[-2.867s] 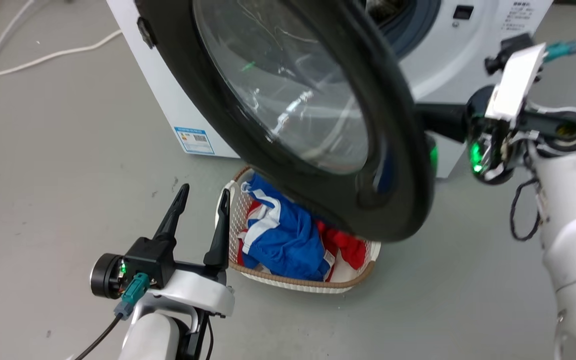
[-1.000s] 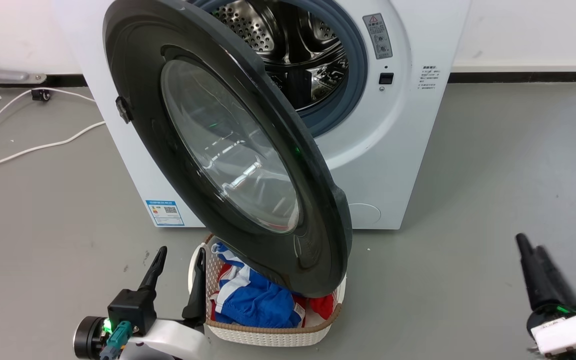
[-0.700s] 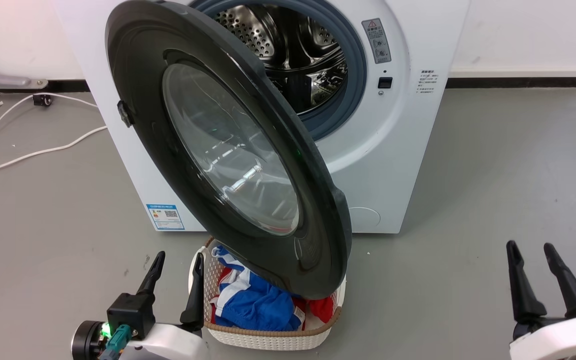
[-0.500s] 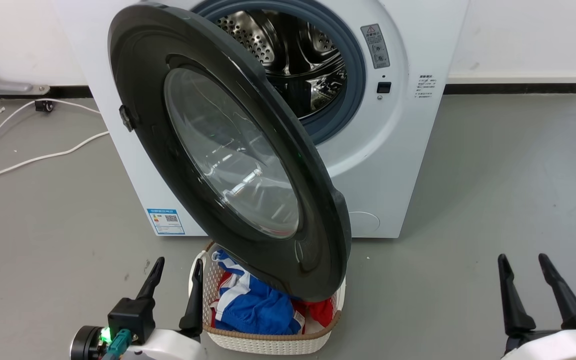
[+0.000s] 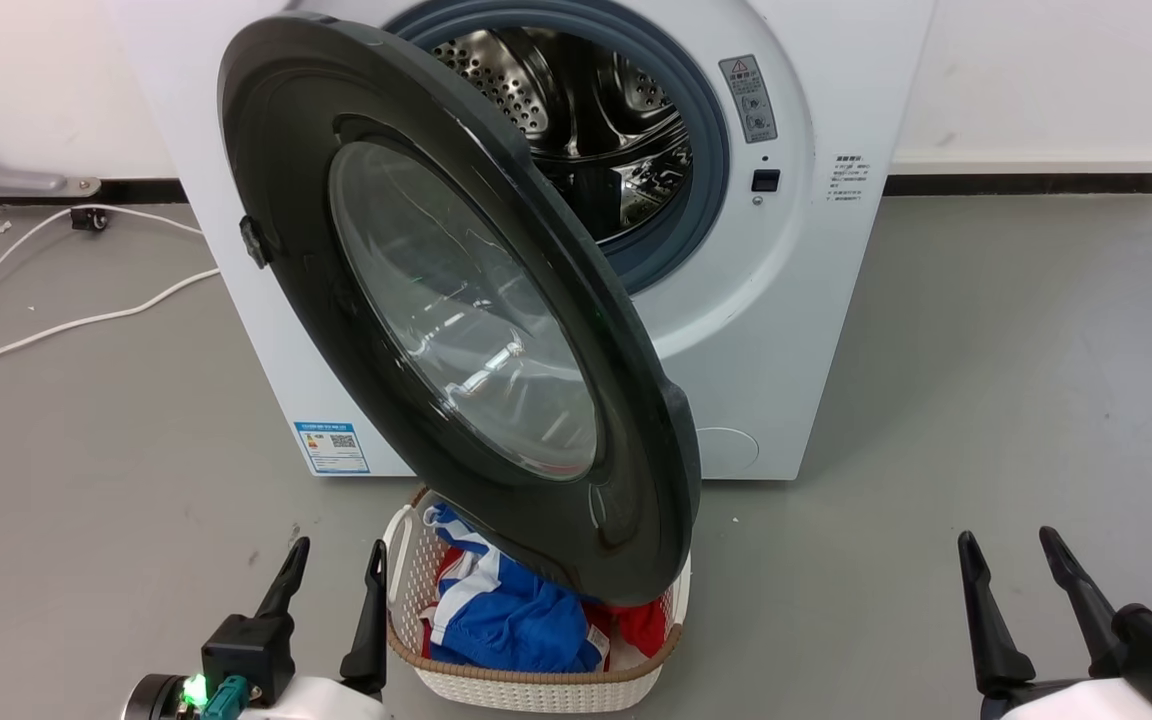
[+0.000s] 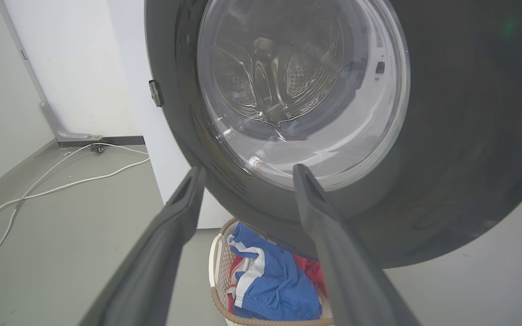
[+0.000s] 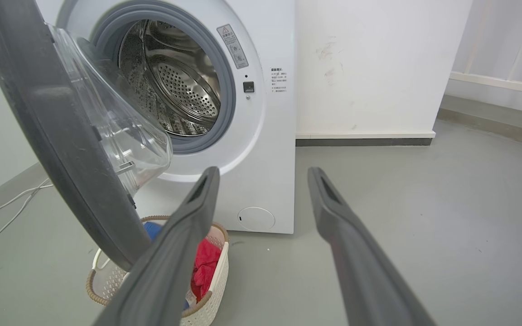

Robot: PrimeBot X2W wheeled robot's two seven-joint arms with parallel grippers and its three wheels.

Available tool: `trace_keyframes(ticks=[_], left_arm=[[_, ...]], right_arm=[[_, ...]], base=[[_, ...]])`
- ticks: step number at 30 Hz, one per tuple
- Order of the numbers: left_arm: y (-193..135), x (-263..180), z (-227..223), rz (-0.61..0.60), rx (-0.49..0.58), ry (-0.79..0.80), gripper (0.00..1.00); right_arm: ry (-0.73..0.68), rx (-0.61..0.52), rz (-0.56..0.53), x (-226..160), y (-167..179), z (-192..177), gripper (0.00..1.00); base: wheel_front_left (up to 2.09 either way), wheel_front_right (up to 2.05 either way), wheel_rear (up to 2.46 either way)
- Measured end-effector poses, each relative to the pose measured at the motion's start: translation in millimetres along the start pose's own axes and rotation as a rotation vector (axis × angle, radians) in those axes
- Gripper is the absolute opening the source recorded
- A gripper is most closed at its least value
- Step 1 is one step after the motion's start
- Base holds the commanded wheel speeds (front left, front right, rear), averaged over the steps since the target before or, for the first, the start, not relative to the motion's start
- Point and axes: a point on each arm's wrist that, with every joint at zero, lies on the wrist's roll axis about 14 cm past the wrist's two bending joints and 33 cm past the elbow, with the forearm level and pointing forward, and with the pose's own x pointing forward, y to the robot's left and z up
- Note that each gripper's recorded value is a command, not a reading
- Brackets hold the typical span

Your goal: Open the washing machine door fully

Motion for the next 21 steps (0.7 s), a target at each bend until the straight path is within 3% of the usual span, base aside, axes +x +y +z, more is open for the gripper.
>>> trace_keyframes(ticks=[9, 10, 12, 21], left_arm=[[0, 1, -1, -0.001, -0.017, 0.004, 1.00], [0, 1, -1, -0.003, -0.023, 0.004, 0.49], [-1, 2, 0, -0.004, -0.027, -0.001, 0.00], [-1, 13, 25, 0.002, -0.044, -0.078, 0.00]], right_arm=[[0.008, 0.003, -0.001, 1, 1, -1, 1.00], [0.008, 0.003, 0.000, 1, 2, -1, 1.00], [0.007, 0.003, 0.001, 2, 2, -1, 1.00], [0.014, -0.002, 0.007, 5, 4, -1, 1.00]], base=[[0.00, 0.00, 0.00], [0.00, 0.00, 0.00], [0.00, 0.00, 0.00], [0.00, 0.00, 0.00]])
